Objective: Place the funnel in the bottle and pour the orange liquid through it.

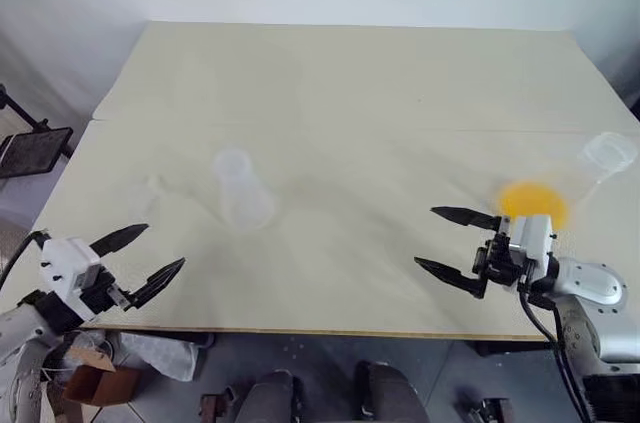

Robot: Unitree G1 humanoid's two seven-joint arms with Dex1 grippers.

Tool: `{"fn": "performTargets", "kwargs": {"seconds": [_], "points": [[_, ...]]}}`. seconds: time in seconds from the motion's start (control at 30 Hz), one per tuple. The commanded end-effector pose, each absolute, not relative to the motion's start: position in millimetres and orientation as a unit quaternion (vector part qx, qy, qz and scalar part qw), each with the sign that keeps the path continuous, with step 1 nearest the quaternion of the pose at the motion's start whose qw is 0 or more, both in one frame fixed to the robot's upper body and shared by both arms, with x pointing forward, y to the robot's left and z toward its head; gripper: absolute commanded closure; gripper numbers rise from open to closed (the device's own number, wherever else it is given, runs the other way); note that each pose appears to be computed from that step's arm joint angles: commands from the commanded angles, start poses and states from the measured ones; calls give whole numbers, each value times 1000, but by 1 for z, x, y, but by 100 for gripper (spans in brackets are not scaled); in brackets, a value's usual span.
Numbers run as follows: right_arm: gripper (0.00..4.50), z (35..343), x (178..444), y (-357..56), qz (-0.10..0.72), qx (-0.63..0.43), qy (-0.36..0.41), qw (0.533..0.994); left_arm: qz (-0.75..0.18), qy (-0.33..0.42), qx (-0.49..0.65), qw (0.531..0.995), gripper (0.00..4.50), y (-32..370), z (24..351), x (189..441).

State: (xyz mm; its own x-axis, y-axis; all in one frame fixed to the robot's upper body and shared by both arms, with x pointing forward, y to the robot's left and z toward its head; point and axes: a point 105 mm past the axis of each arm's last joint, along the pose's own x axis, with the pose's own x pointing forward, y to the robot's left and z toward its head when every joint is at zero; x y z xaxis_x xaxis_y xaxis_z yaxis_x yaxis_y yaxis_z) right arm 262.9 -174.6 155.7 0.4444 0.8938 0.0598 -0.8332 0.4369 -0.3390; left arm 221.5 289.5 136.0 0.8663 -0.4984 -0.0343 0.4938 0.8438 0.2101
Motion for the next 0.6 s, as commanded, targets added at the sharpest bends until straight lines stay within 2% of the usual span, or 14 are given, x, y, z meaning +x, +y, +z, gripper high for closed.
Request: {"fn": "performTargets", "kwargs": {"seconds": [0.03,0.17,0.27,0.47,0.6], "points": [[4,176,261,-155,528,-110,-156,827,-197,-20,76,977,0,319,136,204],[4,190,266,-139,528,-96,-184,824,-176,21,77,981,0,339,114,186],[4,191,268,-138,525,-97,-186,825,-202,10,64,977,0,327,118,192],[4,181,267,-152,512,-109,-164,836,-329,-12,57,943,0,264,145,227],[4,172,263,-160,503,-119,-149,843,-358,-23,53,932,0,237,165,254]]}}
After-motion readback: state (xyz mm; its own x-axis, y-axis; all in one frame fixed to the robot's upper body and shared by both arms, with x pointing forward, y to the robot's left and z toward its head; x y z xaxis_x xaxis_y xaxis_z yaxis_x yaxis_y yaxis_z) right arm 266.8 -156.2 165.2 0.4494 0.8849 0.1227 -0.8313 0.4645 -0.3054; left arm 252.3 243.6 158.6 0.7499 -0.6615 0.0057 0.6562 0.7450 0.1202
